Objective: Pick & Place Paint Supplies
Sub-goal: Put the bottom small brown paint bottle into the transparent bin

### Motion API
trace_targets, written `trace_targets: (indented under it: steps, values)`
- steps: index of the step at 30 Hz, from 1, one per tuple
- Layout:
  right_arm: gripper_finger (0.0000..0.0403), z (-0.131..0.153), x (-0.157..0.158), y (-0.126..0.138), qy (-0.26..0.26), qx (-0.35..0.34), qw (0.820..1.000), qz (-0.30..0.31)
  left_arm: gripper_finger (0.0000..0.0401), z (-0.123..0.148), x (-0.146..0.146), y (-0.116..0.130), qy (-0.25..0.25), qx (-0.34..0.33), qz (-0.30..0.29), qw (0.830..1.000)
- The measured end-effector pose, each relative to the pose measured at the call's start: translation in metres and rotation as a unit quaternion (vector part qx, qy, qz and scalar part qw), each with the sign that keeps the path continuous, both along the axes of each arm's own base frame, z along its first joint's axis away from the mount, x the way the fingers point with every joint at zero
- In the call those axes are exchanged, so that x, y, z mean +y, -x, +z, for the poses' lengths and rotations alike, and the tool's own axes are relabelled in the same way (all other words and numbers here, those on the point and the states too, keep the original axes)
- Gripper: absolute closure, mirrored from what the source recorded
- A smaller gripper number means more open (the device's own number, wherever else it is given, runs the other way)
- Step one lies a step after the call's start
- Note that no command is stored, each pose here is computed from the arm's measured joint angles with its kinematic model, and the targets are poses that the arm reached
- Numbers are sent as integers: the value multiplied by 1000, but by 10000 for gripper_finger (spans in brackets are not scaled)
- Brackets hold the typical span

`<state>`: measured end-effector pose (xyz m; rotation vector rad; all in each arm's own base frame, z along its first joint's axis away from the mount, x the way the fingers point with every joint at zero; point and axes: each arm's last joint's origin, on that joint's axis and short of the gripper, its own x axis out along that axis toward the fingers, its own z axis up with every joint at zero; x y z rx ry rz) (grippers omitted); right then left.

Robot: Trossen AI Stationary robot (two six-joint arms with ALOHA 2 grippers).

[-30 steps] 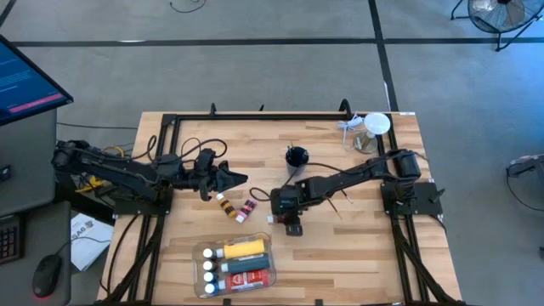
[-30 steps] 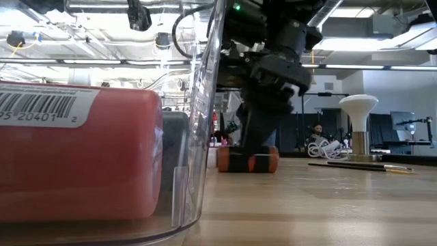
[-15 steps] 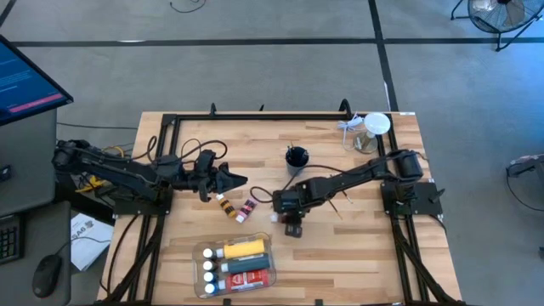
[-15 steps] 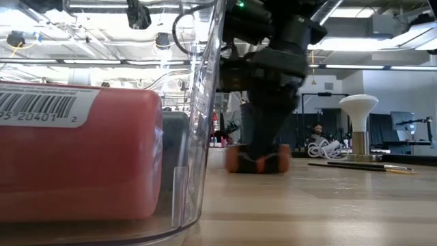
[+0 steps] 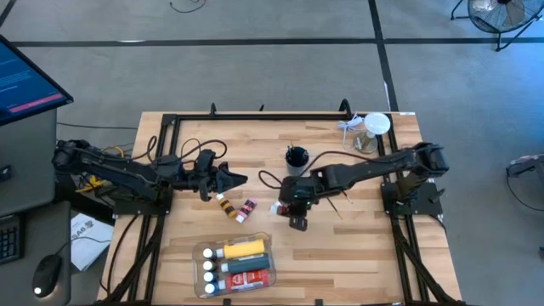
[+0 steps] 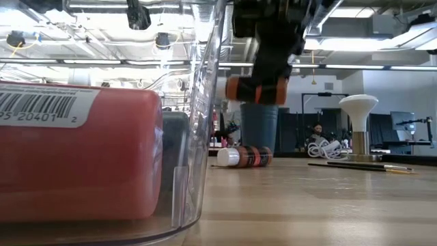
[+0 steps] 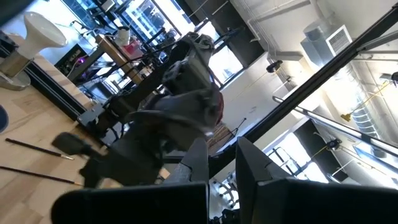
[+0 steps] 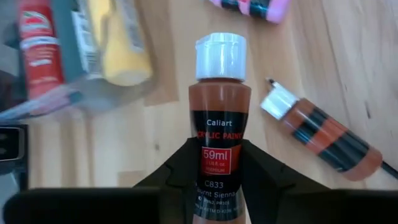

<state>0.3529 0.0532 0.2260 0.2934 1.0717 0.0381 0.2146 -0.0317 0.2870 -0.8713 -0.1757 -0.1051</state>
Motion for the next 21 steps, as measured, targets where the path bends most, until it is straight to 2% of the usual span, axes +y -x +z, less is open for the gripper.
trace_targets:
  steps: [5, 7, 12, 16, 21]
  values:
    - [320, 31, 15, -7, -3, -37, 999, 24, 399, 0, 0, 0, 0, 0, 0, 1000]
    - [325, 46, 24, -18, -1, -66, 997, 44, 399, 0, 0, 0, 0, 0, 0, 1000]
    - [328, 70, 49, -45, 24, -86, 991, 95, 399, 0, -1, 0, -3, -1, -16, 1000]
    - [325, 60, 64, -66, 42, -53, 990, 123, 399, 8, -1, 7, -17, -22, -41, 999]
    - [324, 49, 78, -84, 36, -35, 988, 149, 399, 19, 1, 19, -17, -51, -29, 998]
